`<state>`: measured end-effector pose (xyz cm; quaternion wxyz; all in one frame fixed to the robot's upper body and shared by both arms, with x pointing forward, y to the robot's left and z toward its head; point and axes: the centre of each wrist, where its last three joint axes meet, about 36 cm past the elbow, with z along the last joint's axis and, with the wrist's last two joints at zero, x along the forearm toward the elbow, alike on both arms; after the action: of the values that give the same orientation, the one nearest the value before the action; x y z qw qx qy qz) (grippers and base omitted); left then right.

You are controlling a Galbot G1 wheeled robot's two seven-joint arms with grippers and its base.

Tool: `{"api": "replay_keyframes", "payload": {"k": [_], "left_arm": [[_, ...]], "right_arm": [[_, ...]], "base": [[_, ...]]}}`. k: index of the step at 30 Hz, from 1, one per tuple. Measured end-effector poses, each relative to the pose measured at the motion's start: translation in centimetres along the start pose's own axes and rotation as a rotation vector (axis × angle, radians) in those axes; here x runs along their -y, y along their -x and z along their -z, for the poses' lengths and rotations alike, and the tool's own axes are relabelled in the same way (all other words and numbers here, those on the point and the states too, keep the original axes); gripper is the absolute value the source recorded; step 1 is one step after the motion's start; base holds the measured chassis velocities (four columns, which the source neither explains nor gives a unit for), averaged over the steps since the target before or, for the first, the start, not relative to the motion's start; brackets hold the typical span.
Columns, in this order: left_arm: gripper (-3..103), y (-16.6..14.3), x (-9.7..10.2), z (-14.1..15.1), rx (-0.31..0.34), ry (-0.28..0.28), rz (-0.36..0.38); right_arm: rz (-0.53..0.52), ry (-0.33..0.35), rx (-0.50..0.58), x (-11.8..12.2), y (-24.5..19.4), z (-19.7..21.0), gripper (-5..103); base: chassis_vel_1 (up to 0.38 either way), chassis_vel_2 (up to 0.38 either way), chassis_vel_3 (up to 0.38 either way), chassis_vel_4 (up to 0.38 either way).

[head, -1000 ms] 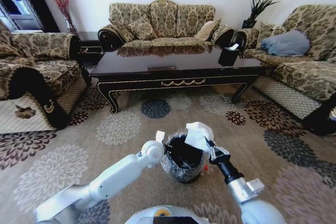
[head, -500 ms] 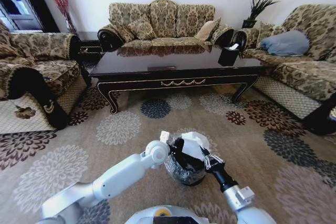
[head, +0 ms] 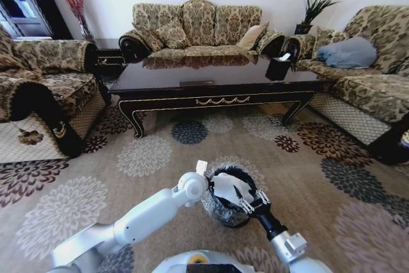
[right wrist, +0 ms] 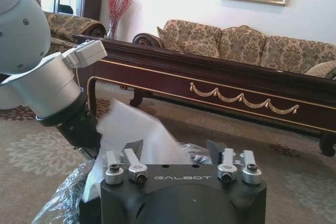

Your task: Move to the front of the table and pick up the trash from the floor, then place it into the trash bin.

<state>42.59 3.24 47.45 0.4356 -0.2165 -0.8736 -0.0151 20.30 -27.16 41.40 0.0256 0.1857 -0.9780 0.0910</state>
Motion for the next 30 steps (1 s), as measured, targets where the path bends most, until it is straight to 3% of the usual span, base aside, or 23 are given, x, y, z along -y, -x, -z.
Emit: {"api": "replay_keyframes", "payload": {"k": [2, 6, 11, 18, 30], "left_arm": [[2, 0.0, 0.0, 0.0, 0.000, 0.000, 0.001], [2, -0.2, -0.4, 0.0, 0.004, -0.001, 0.007], [2, -0.3, -0.6, -0.2, 0.001, -0.002, 0.007], [2, -0.4, -1.5, -0.4, 0.003, -0.013, 0.023], [2, -1.9, -7.3, -1.7, 0.031, -0.088, 0.112]], "right_arm": [[0.002, 0.008, -0.001, 0.0, 0.0, 0.0, 70], [0.024, 0.291, -0.024, -0.6, 0.0, 1.1, 92], [0.008, 0.387, -0.001, -0.8, 0.8, 2.5, 100], [-0.016, 0.364, 0.027, -0.1, 1.3, 3.1, 100], [-0.056, 0.299, 0.052, 1.8, 2.5, 2.3, 100]], "base": [[0.000, 0.000, 0.000, 0.000], [0.000, 0.000, 0.000, 0.000], [0.000, 0.000, 0.000, 0.000], [0.000, 0.000, 0.000, 0.000], [0.000, 0.000, 0.000, 0.000]]}}
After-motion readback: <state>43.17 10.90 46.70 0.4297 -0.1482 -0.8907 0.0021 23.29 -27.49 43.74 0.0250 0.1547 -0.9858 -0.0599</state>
